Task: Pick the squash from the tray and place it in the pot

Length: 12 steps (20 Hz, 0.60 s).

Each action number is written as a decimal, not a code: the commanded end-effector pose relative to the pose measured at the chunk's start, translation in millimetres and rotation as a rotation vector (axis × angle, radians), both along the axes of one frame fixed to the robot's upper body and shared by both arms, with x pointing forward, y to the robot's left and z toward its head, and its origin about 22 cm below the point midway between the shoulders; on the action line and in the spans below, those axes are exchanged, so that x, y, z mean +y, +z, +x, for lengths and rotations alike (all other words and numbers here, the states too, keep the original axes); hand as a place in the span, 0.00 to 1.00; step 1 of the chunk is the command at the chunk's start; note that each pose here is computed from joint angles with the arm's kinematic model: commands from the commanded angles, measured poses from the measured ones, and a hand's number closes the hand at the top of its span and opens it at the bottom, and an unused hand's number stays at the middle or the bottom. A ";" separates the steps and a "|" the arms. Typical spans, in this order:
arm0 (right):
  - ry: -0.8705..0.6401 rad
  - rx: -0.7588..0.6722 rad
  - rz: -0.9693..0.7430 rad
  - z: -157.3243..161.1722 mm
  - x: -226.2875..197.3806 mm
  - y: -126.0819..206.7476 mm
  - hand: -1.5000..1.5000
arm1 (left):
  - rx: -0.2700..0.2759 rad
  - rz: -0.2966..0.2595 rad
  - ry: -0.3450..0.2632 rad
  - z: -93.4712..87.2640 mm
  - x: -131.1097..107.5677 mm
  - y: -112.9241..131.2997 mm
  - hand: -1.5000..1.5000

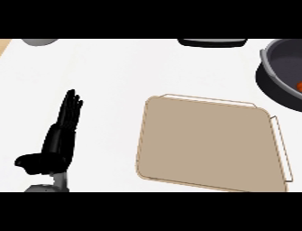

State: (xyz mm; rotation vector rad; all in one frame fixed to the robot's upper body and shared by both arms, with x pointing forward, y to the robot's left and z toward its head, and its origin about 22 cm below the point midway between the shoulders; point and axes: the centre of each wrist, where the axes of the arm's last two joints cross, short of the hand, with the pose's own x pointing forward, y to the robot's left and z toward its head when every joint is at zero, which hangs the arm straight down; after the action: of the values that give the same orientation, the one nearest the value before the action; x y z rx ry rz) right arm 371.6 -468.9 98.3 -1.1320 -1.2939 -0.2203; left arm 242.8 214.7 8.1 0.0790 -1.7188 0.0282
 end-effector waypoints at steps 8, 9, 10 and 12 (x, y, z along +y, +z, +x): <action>-0.095 -0.242 0.094 -67.9 -69.4 -9.7 0.00 | 0.007 0.027 0.001 1.3 19.9 -10.6 0.50; -0.094 -0.250 0.079 -66.7 -68.4 -9.7 0.00 | -0.002 0.003 -0.005 -3.2 -11.4 -0.2 0.50; -0.100 -0.270 0.060 -75.5 -73.4 -15.1 0.00 | -0.002 -0.001 -0.002 0.5 16.3 3.0 0.50; -0.084 -0.280 0.075 -83.0 -79.0 -17.0 0.00 | -0.009 0.004 0.003 -0.2 -1.5 5.1 0.50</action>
State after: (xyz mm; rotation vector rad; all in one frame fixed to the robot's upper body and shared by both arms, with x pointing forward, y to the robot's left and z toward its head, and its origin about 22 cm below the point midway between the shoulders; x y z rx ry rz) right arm 305.2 -535.7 85.7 -1.1189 -1.4329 -0.4699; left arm 241.4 219.5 8.7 0.0798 -1.7215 0.0199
